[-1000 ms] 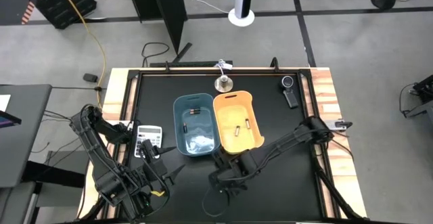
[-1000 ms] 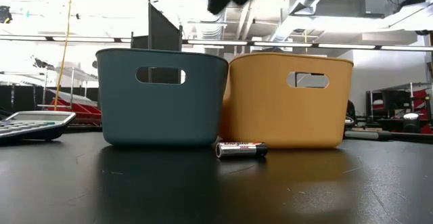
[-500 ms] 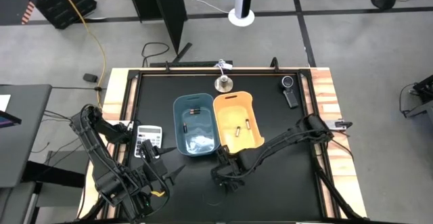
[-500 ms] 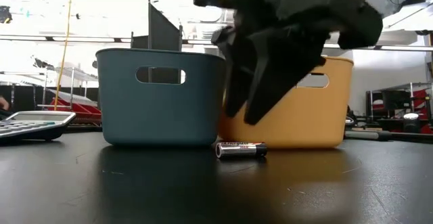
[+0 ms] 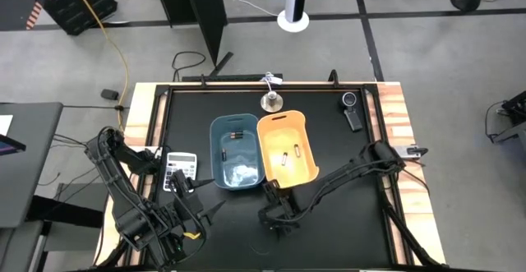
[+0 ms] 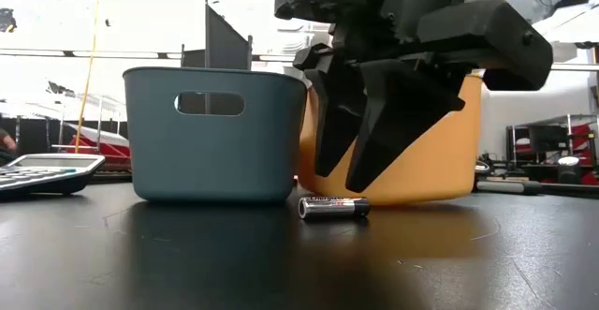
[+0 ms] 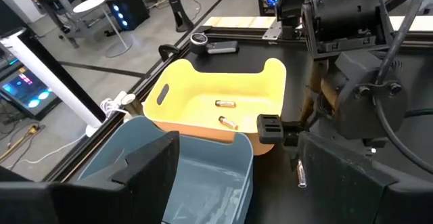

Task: Sort batteries
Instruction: Put the silver battery into the yellow bin

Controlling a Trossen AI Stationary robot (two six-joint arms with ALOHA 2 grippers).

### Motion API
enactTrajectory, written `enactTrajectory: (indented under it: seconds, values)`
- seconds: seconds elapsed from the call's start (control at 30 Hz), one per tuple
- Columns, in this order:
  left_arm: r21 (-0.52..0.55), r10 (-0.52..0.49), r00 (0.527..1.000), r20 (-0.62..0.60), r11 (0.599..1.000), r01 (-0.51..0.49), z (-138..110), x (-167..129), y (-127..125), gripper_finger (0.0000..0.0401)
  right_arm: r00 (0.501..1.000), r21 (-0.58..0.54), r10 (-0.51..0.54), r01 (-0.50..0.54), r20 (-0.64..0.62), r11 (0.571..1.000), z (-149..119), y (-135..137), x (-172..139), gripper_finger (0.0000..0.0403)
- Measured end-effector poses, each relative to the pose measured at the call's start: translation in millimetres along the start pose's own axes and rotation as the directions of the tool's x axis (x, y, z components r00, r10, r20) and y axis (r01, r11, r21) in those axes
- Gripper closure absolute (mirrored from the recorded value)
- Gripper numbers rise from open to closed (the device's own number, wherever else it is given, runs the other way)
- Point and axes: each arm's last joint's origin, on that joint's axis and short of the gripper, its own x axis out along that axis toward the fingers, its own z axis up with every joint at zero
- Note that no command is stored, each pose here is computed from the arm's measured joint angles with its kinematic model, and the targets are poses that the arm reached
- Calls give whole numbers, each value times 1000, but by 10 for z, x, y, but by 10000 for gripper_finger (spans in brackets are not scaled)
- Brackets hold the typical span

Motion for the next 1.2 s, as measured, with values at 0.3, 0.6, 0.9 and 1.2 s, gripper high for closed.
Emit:
enactTrajectory:
  seconds: [0.3,0.6,0.9,1.2]
  values:
    - [2,0,1000,0,1000,0,1,1,-1,106,994,-77,-71,78,80,994,221,184,-255,183]
    - [-4,-1,1000,1,1000,1,2,1,-3,106,995,-211,-74,86,65,974,171,281,-225,168]
    - [-22,-2,1000,1,1000,2,3,1,-5,106,995,-209,-77,89,68,974,175,221,-211,167]
    - [-40,-4,1000,3,999,4,7,0,-8,106,987,-246,-144,123,-69,961,211,288,230,167]
